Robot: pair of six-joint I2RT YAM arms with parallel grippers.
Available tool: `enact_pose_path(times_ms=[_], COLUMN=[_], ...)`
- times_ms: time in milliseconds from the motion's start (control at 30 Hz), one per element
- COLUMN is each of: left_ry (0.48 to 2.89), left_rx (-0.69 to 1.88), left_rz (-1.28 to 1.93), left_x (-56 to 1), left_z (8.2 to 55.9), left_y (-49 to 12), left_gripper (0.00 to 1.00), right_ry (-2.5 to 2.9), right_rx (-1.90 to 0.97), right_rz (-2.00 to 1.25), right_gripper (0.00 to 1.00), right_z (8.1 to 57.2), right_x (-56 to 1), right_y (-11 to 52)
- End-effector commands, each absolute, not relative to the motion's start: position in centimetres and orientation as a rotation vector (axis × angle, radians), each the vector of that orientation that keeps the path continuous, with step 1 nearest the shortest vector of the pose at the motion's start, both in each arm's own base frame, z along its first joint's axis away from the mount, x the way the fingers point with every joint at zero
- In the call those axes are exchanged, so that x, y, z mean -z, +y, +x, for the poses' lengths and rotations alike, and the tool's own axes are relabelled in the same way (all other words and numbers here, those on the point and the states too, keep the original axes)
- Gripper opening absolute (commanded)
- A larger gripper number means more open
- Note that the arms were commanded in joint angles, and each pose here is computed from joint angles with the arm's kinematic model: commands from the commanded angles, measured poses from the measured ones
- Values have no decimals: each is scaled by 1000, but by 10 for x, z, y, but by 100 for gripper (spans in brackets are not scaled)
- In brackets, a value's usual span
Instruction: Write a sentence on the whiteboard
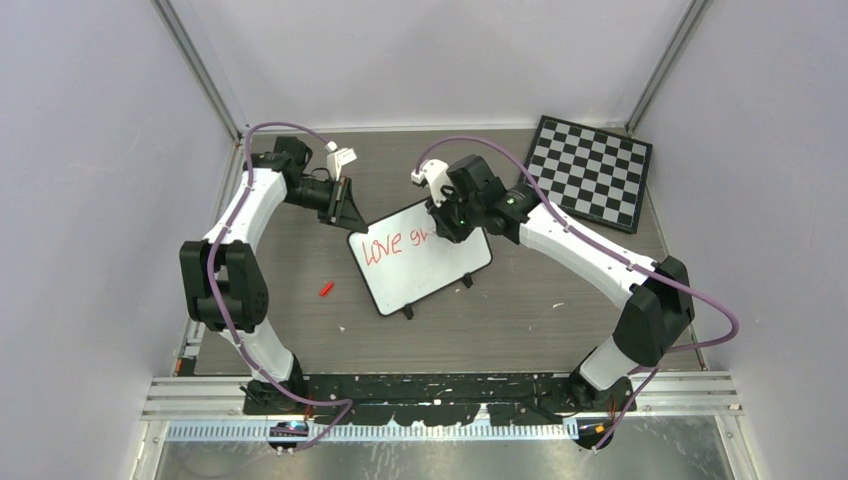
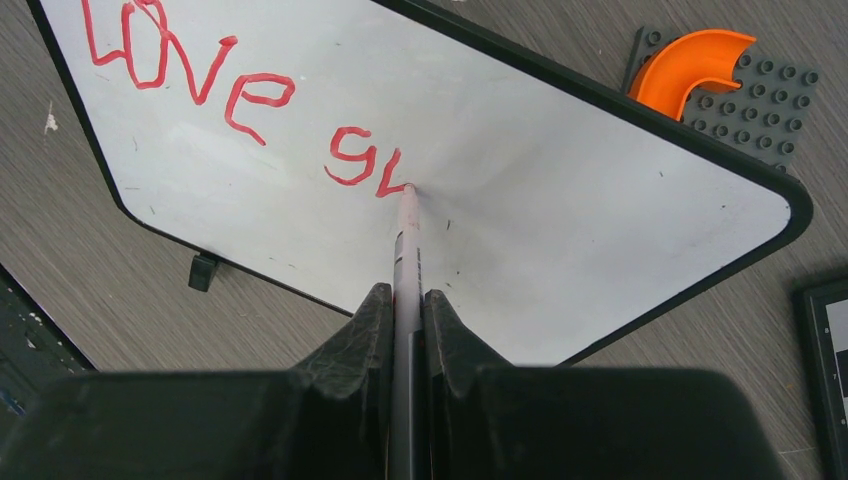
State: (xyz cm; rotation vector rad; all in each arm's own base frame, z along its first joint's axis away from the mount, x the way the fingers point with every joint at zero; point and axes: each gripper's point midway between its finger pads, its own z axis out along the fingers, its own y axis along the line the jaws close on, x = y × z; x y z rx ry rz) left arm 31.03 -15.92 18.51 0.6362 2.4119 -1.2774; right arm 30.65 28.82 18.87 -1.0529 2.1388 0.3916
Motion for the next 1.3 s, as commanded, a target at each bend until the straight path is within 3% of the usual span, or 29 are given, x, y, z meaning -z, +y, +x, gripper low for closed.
enact_pose_path(times_ms=[0,433,1267], left_ry=[2400,2396,2400], left_rx=[1240,1245,1240], left_rz=[649,649,653], left_x=[-190,-192,-189], left_z=[316,316,317], left_y=[-159,-160,-159], left_gripper=[0,0,0], right_ry=[2058,2037,2098], right_rx=[-386,-426,-415], right_rz=[-994,-990,-1024], right_gripper=[0,0,0], right_z=[324,313,312], right_x=[-216,-234,-201], right_y=[291,284,284])
